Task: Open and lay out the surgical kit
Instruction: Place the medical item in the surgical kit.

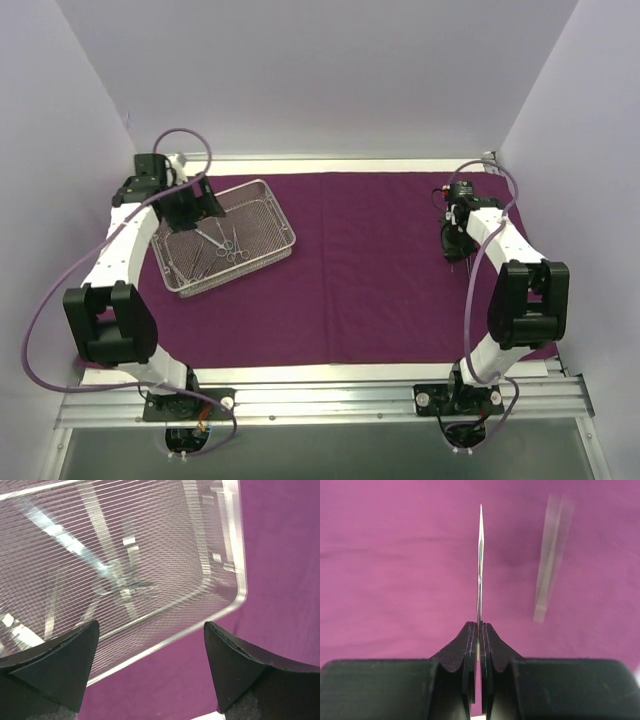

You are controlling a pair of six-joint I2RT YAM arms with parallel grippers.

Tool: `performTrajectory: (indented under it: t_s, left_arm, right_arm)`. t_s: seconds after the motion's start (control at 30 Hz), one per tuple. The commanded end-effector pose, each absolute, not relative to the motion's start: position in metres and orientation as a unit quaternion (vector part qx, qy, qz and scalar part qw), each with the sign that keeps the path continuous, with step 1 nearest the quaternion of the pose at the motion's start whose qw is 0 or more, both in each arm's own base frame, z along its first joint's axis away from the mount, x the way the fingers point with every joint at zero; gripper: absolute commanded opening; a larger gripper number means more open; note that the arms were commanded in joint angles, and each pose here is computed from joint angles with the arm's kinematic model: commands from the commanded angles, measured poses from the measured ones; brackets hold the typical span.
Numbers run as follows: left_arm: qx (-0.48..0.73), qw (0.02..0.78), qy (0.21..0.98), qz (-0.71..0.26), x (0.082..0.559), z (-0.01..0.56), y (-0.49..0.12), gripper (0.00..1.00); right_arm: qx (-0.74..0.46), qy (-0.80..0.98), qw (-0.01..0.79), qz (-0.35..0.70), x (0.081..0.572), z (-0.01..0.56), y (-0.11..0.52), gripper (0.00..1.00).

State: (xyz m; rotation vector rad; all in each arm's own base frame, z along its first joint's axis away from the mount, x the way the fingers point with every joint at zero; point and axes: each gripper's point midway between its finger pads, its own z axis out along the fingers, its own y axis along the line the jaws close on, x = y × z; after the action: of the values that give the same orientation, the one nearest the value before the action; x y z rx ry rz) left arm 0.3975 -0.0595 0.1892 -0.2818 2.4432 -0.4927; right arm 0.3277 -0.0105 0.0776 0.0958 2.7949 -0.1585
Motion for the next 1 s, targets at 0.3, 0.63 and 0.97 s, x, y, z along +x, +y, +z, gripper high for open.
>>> performTrajectory:
  t_s: [0.3,0.63,0.97]
  left_arm:
    - [-0.123,0.269,0.93,-0.218,0.416,0.173,-0.039,0.94]
    - [-0.123,0.27,0.931,-0.211,0.416,0.171,-0.036,0.94]
    - [-0.121,0.267,0.931,-0.217,0.416,0.167,-0.037,0.94]
  right_arm:
    - [-0.001,0.98,0.123,-0.157,0.31,0.051,-0.073,0.0]
    - [-0.008,0.987,0.088,-0.135,0.3,0.027,-0.07,0.0]
    - [-0.019,0.99,0.068,-0.124,0.298,0.012,-0.06,0.0]
